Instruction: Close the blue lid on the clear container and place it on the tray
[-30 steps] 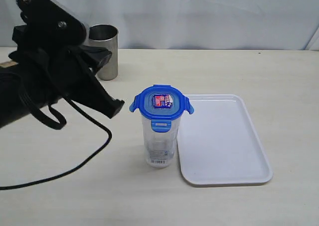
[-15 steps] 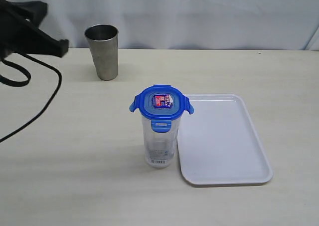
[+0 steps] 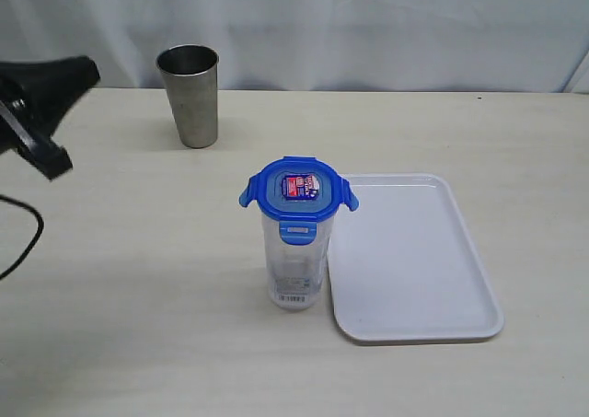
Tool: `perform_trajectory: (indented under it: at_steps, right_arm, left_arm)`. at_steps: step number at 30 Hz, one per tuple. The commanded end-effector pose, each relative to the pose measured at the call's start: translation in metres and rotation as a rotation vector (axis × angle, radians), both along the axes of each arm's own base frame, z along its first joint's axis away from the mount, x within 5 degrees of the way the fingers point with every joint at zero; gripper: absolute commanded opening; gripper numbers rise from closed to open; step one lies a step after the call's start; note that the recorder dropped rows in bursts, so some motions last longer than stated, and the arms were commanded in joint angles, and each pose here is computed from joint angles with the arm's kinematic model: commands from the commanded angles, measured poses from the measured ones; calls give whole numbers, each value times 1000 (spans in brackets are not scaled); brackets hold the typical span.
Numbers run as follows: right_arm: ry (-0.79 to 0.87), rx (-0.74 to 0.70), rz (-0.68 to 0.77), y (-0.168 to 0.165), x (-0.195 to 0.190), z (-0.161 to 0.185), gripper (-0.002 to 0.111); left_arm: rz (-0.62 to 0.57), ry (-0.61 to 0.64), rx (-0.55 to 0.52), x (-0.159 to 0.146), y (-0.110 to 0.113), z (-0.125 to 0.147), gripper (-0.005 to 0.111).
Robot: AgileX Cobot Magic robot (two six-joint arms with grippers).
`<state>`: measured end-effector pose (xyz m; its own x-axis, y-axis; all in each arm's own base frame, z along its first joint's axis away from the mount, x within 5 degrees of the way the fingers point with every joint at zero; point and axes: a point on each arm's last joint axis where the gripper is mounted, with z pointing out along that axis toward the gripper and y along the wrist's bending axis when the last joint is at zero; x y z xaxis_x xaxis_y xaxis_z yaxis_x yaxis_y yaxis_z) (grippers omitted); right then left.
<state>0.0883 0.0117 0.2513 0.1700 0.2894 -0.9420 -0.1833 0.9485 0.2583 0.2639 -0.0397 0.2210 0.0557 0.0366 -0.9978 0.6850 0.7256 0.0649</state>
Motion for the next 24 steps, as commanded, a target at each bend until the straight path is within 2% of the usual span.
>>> perform_trajectory:
  at_steps: [1, 4, 8, 13, 15, 18, 21, 24]
  right_arm:
    - [58, -92, 165, 15, 27, 37, 5]
    - [226, -165, 270, 23, 59, 43, 5]
    - [394, -205, 433, 33, 98, 33, 5]
    - [505, -246, 488, 33, 148, 9, 5]
    - [523, -270, 557, 37, 163, -4, 5]
    - [512, -345, 642, 41, 179, -22, 5]
    - [477, -424, 691, 43, 192, -34, 5]
    - [470, -404, 715, 44, 207, -42, 5]
  left_arm:
    - [-287, 70, 148, -17, -15, -24, 0]
    - [-379, 82, 182, -21, -28, -33, 0]
    - [-497, 105, 216, -29, -44, -43, 0]
    - [-630, 111, 251, -40, -63, -49, 0]
    - [-637, 108, 240, -41, -70, -50, 0]
    - [-583, 126, 274, -37, -77, -53, 0]
    - [-584, 113, 299, -38, -80, -55, 0]
    - [-553, 114, 278, -35, -81, -53, 0]
